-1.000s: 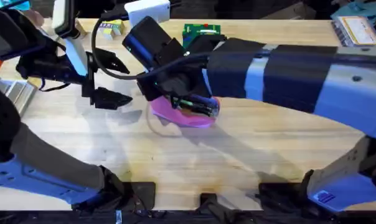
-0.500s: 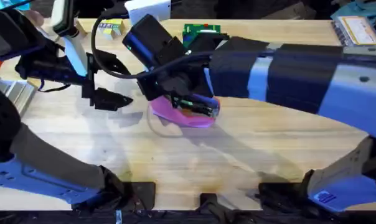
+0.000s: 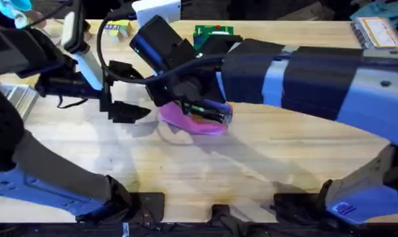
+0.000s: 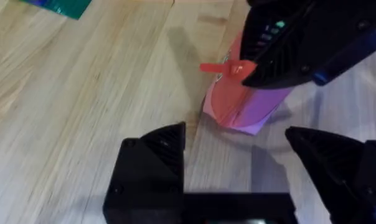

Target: Unzip the bag, pick up the pens from the table one at a time and place them inside, then zip the bag closed.

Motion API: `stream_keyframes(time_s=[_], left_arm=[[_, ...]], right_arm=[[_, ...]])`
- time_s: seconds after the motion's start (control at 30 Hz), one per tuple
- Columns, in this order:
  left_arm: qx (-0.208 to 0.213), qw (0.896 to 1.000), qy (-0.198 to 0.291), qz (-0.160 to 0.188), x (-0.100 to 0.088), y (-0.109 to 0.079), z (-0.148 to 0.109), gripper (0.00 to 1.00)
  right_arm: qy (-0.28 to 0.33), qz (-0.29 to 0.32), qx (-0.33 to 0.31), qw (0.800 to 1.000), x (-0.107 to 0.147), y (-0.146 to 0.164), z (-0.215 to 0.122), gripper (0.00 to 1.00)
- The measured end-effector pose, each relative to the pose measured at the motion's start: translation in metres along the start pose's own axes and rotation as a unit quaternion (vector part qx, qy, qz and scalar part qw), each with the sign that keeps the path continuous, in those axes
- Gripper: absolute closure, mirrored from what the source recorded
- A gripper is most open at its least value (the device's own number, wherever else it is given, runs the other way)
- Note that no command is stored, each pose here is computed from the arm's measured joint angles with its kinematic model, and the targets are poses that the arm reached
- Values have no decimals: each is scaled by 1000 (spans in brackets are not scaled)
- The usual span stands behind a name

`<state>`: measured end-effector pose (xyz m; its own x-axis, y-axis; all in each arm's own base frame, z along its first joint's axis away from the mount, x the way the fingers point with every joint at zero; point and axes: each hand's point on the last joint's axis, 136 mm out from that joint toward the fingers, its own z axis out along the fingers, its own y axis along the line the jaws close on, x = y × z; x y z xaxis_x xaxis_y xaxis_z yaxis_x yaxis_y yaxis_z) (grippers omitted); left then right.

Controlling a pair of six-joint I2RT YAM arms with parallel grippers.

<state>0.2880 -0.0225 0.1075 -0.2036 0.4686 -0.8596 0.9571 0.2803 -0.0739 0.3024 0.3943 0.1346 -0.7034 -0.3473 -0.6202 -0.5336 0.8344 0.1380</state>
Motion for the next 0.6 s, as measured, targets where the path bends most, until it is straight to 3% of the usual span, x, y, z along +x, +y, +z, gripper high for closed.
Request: stream_keyframes(time_s=[0.3,0.6], left_arm=[[29,999,-6,41,-13,-4,28,7],[33,999,3,24,-14,-2,38,8]], right_arm=[[0,0,0,1000,0,0,0,971],[0,0,0,1000,0,0,0,971]])
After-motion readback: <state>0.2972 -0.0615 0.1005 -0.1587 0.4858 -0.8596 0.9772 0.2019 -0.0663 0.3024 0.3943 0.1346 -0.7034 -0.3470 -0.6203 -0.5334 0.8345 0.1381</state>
